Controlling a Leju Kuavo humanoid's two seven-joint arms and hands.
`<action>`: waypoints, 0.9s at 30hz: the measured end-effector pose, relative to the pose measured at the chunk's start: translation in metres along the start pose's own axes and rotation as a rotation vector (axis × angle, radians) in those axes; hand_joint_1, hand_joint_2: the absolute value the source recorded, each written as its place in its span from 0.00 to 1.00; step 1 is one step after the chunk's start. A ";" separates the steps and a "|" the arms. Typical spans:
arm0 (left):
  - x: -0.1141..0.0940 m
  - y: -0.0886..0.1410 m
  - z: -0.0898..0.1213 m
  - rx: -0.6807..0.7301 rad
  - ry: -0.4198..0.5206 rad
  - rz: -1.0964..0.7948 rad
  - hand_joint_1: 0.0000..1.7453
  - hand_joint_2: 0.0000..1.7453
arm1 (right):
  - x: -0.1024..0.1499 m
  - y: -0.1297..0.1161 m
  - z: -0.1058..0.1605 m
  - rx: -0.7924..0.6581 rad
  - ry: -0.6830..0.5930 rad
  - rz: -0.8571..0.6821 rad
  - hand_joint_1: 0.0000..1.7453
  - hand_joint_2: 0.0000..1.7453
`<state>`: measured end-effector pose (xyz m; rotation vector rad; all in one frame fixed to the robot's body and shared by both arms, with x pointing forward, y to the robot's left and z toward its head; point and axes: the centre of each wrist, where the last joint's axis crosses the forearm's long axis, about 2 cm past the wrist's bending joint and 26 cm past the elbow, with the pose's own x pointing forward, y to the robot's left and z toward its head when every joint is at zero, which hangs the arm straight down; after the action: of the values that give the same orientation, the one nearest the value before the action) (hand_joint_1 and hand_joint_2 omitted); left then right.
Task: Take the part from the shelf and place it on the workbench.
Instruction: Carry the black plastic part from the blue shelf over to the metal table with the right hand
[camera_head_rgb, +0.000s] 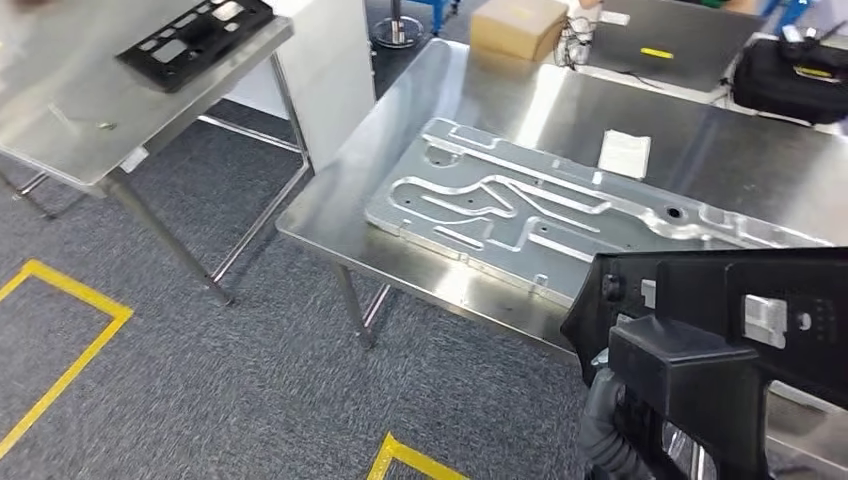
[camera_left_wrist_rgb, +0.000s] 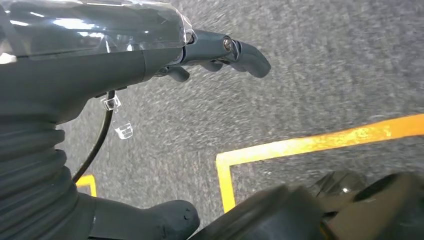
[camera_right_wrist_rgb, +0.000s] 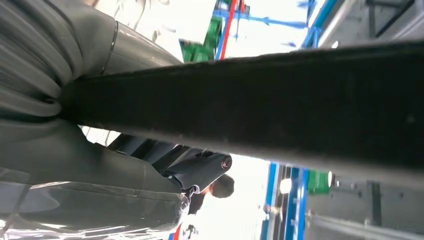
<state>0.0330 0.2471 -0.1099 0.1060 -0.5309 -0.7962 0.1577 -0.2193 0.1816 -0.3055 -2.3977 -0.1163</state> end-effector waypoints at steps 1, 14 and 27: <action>0.000 0.000 0.000 -0.001 0.000 0.000 0.00 1.00 | 0.000 0.000 0.000 0.000 0.001 0.000 1.00 1.00; 0.004 -0.001 -0.001 -0.002 -0.007 0.002 0.00 1.00 | -0.001 0.000 0.002 0.002 0.010 0.002 1.00 1.00; 0.000 -0.001 0.000 -0.007 -0.016 -0.019 0.00 1.00 | -0.002 0.001 0.003 0.007 0.007 0.021 1.00 1.00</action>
<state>0.0326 0.2462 -0.1099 0.0983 -0.5426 -0.8179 0.1576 -0.2185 0.1783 -0.3269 -2.3873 -0.0994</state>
